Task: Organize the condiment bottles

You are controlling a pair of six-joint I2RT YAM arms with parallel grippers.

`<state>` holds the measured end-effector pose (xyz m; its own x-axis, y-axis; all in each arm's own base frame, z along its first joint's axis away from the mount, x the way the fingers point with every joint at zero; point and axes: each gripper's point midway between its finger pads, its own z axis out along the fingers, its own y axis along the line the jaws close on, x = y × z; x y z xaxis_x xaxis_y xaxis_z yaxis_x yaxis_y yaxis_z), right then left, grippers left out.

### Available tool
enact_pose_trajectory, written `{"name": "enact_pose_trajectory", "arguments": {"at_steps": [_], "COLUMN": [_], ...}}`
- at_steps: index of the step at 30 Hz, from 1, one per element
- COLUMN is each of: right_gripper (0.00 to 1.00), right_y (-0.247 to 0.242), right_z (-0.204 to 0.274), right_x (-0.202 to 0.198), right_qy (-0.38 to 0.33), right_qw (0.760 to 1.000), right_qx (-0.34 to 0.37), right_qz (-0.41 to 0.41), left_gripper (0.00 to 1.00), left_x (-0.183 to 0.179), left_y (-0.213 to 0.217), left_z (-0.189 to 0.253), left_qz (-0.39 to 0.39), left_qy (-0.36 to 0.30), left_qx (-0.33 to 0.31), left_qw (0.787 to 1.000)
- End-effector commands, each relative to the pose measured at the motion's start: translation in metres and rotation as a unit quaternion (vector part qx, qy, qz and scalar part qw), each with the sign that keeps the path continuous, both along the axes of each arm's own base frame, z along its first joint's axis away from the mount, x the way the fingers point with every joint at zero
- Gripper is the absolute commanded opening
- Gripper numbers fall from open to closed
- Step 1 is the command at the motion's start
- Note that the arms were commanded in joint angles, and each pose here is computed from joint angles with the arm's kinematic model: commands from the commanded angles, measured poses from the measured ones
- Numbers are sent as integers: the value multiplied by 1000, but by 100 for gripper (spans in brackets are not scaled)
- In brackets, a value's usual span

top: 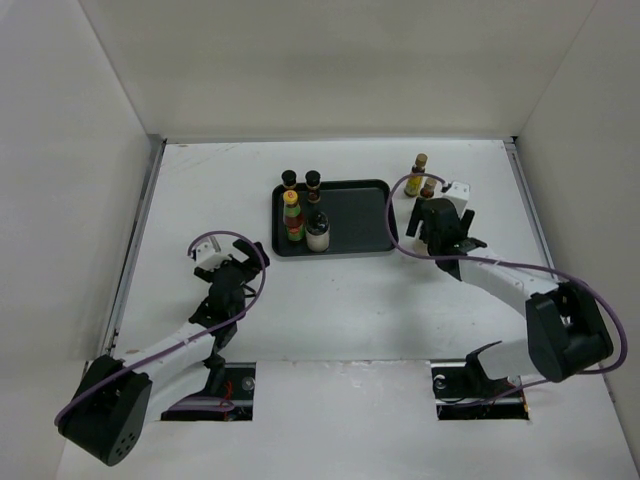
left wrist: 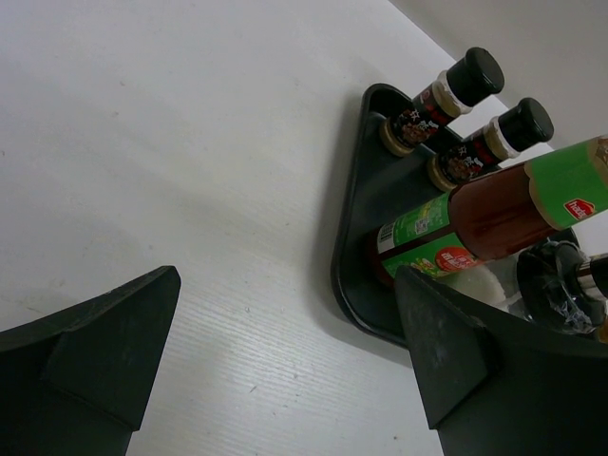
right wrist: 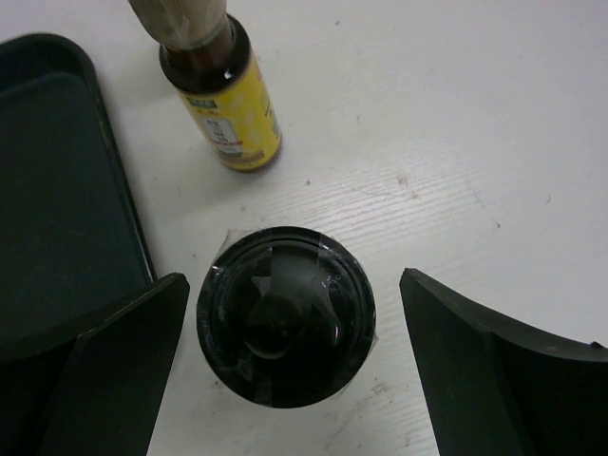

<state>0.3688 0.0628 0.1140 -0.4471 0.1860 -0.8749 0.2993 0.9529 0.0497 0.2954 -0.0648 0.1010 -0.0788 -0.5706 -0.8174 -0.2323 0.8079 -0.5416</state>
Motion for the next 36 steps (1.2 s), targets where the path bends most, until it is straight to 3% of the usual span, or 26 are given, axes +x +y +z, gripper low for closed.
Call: {"name": "enact_pose_trajectory", "arguments": {"at_steps": [1,4,6,10,14,23,34,36], "right_gripper": [95,63,53,53,53,55,58,62], "right_y": [6,5,0,26,89,200,250,253], "right_z": [14,18,38,86,108,96,57,51], "right_x": [18,22,21,14,12,31,31,29], "right_qy": [-39,-52,-88,-138,-153,-141,-102,-96], "right_qw": [999,998,995,990,982,965,963,963], "right_qx": [30,31,33,19,47,79,75,79], "right_qz": [-5,-8,-23,19,99,205,240,240], "left_gripper": [100,100,100,100,100,100,100,100], "left_x": [7,7,6,8,8,8,8,9], "left_y": [-3,-4,-3,-4,-2,-2,-2,-2], "left_z": [20,19,20,18,20,18,18,16], "left_qz": [1,-2,-2,-2,2,-2,-5,-4], "left_qy": [-33,-32,-34,-29,-33,-30,-31,-27], "left_qx": [-23,-24,-25,-22,-24,-25,-27,-25], "left_qw": [999,999,999,999,999,999,999,999]}}
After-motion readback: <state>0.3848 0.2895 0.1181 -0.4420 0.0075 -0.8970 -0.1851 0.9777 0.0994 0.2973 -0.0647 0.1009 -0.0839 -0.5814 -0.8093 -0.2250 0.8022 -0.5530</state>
